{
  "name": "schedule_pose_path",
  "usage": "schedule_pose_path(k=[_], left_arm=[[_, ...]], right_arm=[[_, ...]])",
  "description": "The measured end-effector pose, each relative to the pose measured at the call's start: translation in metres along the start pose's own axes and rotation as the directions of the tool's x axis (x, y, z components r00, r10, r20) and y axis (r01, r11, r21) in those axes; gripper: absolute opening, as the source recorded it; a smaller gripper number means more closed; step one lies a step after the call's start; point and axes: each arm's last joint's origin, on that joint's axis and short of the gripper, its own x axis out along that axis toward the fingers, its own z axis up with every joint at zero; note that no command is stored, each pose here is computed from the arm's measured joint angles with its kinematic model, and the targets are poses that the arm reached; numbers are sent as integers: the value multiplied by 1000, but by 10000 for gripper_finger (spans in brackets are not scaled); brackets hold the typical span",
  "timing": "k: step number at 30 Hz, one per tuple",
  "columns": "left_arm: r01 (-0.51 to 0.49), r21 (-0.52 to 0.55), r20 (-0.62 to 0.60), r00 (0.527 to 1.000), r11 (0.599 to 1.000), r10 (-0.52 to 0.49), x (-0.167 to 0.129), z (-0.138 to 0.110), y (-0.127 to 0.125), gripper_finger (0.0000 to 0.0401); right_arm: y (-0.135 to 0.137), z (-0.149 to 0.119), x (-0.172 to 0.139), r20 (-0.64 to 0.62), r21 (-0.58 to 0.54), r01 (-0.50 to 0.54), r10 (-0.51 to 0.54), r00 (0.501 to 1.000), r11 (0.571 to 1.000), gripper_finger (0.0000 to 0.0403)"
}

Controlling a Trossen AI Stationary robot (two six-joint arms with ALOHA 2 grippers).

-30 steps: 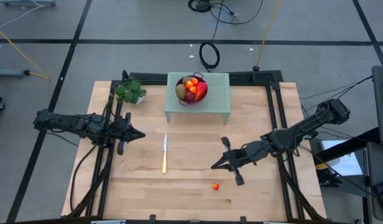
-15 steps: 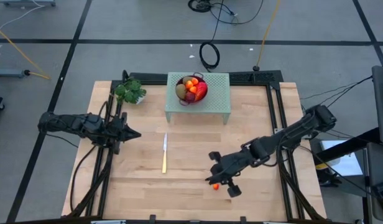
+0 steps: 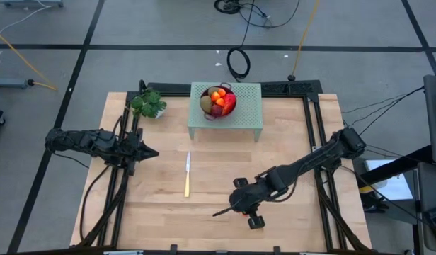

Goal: Pick & Place Fruit
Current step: Put the pear into the strainer bowl

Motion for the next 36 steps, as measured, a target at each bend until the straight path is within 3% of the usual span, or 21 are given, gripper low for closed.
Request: schedule_pose_path(k=[4,12,22,27,36], left_arm=[[-2,-9,2,1000,1000,2,0,0,0,10],[-16,-10,5,1000,1000,16,0,0,0,16],[-34,-20,10,999,999,34,0,0,1,2],[-34,-24,10,999,999,34,0,0,1,17],[-34,-24,11,999,999,34,0,1,1,21]], right_arm=[[-2,-2,7,-68,148,26,-16,998,989,1],[-6,-11,5,-169,334,76,-19,985,940,1],[-6,-14,5,-205,366,97,-22,978,926,12],[-6,-14,5,-204,366,97,-22,979,925,56],[-9,-17,11,-187,411,95,-18,982,907,182]])
